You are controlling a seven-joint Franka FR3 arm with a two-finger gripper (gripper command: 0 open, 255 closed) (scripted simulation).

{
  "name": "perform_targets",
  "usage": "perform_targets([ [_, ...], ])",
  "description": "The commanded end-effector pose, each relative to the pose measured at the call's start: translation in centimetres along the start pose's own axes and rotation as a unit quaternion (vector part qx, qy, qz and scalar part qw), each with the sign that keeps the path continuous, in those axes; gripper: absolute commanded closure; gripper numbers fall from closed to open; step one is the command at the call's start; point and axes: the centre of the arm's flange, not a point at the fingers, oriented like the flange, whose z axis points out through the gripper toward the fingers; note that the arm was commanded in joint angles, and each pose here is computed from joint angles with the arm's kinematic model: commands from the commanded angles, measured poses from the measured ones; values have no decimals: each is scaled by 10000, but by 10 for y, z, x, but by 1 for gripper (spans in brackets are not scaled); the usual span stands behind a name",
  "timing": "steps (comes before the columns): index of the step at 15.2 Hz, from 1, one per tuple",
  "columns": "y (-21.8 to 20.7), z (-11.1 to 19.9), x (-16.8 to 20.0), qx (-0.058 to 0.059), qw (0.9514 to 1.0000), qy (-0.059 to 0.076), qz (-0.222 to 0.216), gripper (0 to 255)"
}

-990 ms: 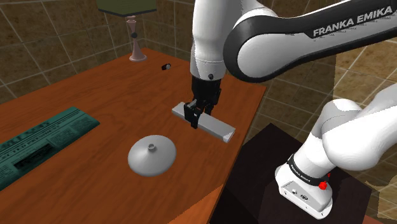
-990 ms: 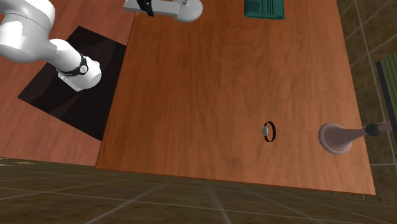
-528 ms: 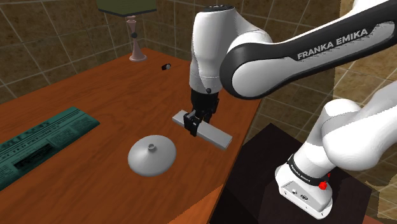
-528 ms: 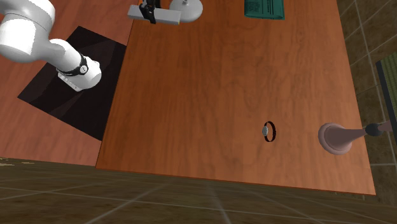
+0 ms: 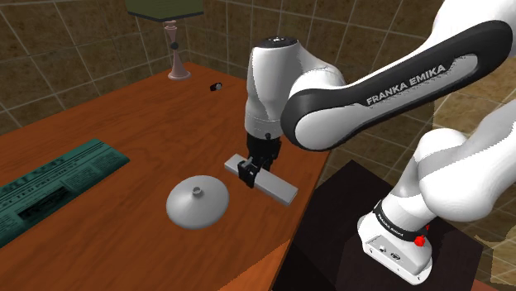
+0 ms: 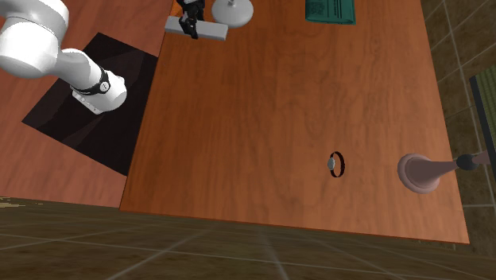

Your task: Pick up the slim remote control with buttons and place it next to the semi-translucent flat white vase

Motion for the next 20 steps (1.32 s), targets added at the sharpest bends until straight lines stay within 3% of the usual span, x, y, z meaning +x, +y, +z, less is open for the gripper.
perform_targets([
  [1, 2, 10, 0, 2, 10000, 5, 0, 255],
  [6, 2, 39, 0, 2, 10000, 5, 0, 255],
  [14, 2, 39, 0, 2, 10000, 5, 0, 255],
  [15, 2, 39, 0, 2, 10000, 5, 0, 0],
  [20, 2, 39, 0, 2, 10000, 5, 0, 0],
])
